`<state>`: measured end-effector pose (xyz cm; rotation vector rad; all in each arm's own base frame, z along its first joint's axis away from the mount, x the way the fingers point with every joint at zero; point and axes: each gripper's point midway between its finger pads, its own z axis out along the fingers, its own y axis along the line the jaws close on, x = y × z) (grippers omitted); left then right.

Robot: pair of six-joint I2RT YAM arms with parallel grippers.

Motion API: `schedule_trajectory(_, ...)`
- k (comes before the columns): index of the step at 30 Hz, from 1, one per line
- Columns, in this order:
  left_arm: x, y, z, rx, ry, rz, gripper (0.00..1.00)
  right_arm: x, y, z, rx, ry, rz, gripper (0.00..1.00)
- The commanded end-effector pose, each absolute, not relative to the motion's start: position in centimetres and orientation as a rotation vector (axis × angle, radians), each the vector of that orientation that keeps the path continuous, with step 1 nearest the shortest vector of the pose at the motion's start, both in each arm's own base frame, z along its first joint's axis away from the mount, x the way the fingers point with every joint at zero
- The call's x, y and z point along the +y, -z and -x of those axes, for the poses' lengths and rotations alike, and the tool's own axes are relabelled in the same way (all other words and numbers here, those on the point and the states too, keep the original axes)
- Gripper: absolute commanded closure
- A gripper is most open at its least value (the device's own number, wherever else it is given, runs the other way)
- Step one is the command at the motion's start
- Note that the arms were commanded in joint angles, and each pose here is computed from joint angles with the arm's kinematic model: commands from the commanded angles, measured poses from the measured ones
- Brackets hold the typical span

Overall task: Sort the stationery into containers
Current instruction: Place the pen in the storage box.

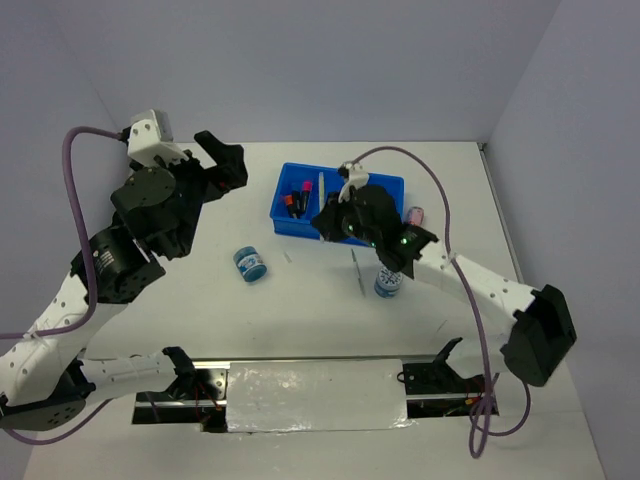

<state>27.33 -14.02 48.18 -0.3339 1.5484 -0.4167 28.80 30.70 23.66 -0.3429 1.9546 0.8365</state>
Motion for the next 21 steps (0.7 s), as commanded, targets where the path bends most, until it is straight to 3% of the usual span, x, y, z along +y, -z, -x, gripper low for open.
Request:
schedule_trajectory(1, -10.7, -43.5, -27.0, 1.642, 0.198, 0.369, 0.01, 28.4, -25.1, -35.0, 2.007, -0.721, 0.039, 1.0)
schedule_trajectory(4, -11.9, -41.8, -26.3, 1.658, 0.281, 0.26, 0.01, 26.5, -25.1, -39.8, 2.042, -0.582, -0.105, 1.0)
schedule_trajectory(5, -12.6, -39.3, -26.4, 1.707, 0.263, 0.207, 0.01, 26.1, -22.0, -41.3, 2.118, -0.511, -0.128, 1.0)
schedule_trajectory(11, -13.4, -32.3, -25.4, 1.879, 0.227, 0.092, 0.01, 26.8, -18.7, -46.8, 2.182, -0.429, -0.187, 0.97)
schedule_trajectory(21, -13.0, -29.4, -24.3, 1.928, 0.217, 0.03, 0.01, 27.8, -13.3, -48.8, 2.295, -0.396, -0.228, 0.88)
